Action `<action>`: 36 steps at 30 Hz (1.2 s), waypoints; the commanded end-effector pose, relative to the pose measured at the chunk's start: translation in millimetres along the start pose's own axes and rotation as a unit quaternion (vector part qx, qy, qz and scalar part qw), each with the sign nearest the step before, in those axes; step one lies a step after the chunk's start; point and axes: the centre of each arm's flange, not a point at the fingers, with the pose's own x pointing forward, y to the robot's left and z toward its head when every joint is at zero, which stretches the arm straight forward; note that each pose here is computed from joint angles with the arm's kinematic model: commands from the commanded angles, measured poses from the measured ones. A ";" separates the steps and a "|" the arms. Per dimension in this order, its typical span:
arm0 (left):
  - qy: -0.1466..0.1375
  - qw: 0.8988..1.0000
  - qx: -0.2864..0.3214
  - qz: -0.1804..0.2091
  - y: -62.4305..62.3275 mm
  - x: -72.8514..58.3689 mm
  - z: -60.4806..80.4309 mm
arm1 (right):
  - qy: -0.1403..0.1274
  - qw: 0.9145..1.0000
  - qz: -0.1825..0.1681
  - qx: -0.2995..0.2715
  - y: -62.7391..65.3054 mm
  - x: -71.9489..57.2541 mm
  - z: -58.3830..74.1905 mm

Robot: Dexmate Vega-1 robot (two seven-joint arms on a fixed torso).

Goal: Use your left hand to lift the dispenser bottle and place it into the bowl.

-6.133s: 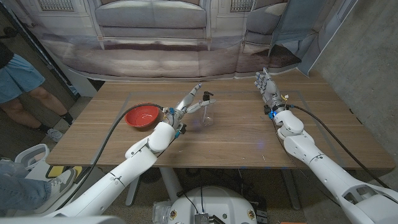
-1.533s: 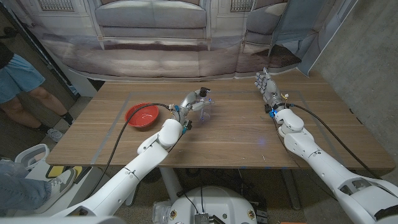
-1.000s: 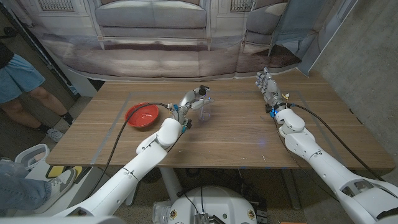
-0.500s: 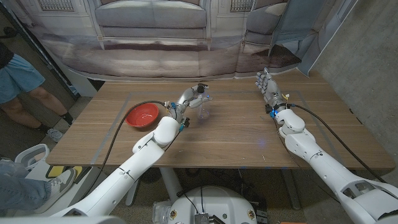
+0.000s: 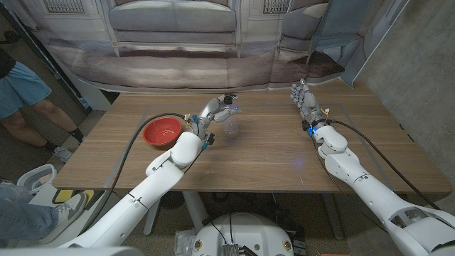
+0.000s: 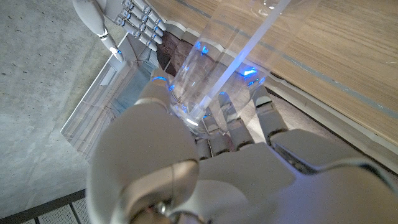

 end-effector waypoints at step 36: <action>-0.030 1.000 0.004 0.001 29.5 -27.0 46.2 | -0.007 1.000 0.001 -0.003 -8.6 -3.9 7.9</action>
